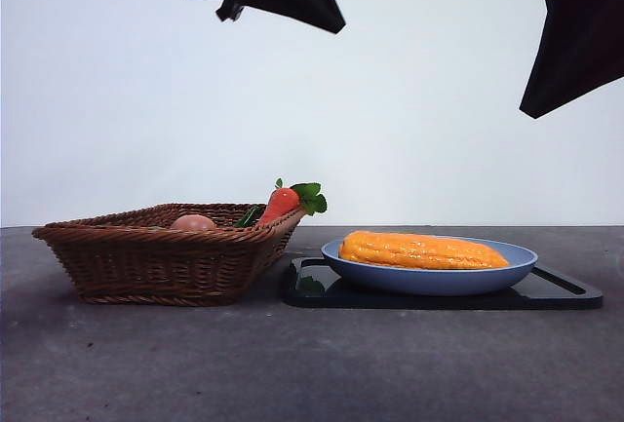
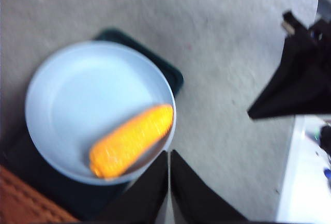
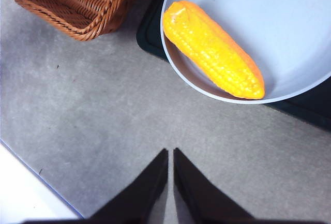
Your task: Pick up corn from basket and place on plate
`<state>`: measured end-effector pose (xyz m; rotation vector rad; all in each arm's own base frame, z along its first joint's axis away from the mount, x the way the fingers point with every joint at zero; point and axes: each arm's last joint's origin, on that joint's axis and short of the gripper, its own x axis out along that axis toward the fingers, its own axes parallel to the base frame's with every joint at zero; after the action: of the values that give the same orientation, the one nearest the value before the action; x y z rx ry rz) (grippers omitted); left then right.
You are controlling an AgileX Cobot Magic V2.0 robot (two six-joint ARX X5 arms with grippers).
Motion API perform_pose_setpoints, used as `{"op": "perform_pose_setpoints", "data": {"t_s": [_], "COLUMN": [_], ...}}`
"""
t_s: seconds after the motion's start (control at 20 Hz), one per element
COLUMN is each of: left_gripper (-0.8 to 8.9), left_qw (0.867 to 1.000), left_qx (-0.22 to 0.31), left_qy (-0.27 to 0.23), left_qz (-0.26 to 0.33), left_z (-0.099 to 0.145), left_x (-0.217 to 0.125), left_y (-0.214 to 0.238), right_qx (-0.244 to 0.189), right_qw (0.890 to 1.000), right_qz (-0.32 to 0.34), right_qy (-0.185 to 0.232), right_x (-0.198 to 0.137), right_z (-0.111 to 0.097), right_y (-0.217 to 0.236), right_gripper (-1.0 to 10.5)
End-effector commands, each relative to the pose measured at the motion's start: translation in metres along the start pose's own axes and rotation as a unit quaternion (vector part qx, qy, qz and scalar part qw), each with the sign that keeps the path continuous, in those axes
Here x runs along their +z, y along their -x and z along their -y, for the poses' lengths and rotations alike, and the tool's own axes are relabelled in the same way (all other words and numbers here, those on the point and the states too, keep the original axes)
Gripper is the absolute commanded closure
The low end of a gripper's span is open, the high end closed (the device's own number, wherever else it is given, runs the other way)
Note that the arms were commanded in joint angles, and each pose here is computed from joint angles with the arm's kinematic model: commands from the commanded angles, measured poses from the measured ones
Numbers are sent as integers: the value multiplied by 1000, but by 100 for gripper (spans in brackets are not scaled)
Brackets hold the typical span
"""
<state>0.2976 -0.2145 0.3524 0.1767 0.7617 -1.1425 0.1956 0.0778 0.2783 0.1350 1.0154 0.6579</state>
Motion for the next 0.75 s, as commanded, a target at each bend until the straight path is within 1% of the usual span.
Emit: {"op": "perform_pose_setpoints", "data": {"t_s": [0.05, 0.1, 0.15, 0.2, 0.25, 0.4, 0.5, 0.55, 0.65, 0.75], "left_gripper": [807, 807, 807, 807, 807, 807, 807, 807, 807, 807], "left_qw": [999, 999, 997, 996, 994, 986, 977, 969, 947, 918], "left_qx": [5, 10, 23, 47, 80, 134, 173, 197, 252, 310], "left_qy": [-25, -27, -46, -45, -36, -24, -16, -16, -20, -21], "left_qz": [37, 46, 51, 54, 62, 98, 125, 146, 195, 246], "left_z": [0, -2, -3, -6, -10, -18, -19, -18, -15, -7], "left_x": [12, 14, 14, 14, 14, 9, -3, -12, -37, -73], "left_y": [0, 2, 9, 16, 29, 77, 113, 131, 163, 186], "right_qx": [2, 2, 2, 2, 2, 4, 4, 4, 4, 4], "right_qw": [1000, 1000, 1000, 1000, 1000, 1000, 1000, 1000, 1000, 1000], "right_qz": [1, 1, 1, 3, 5, 18, 22, 23, 23, 23], "right_qy": [6, 6, 6, 7, 8, 14, 16, 16, 16, 17], "right_x": [2, 2, 2, 2, 3, 6, 6, 7, 7, 7], "right_z": [0, 0, 0, -1, -1, -1, -1, -1, -1, -1], "right_y": [-1, -1, -1, -1, -1, -1, -1, -1, -1, -1], "right_gripper": [945, 945, 945, 945, 945, 945, 945, 945, 945, 945]}}
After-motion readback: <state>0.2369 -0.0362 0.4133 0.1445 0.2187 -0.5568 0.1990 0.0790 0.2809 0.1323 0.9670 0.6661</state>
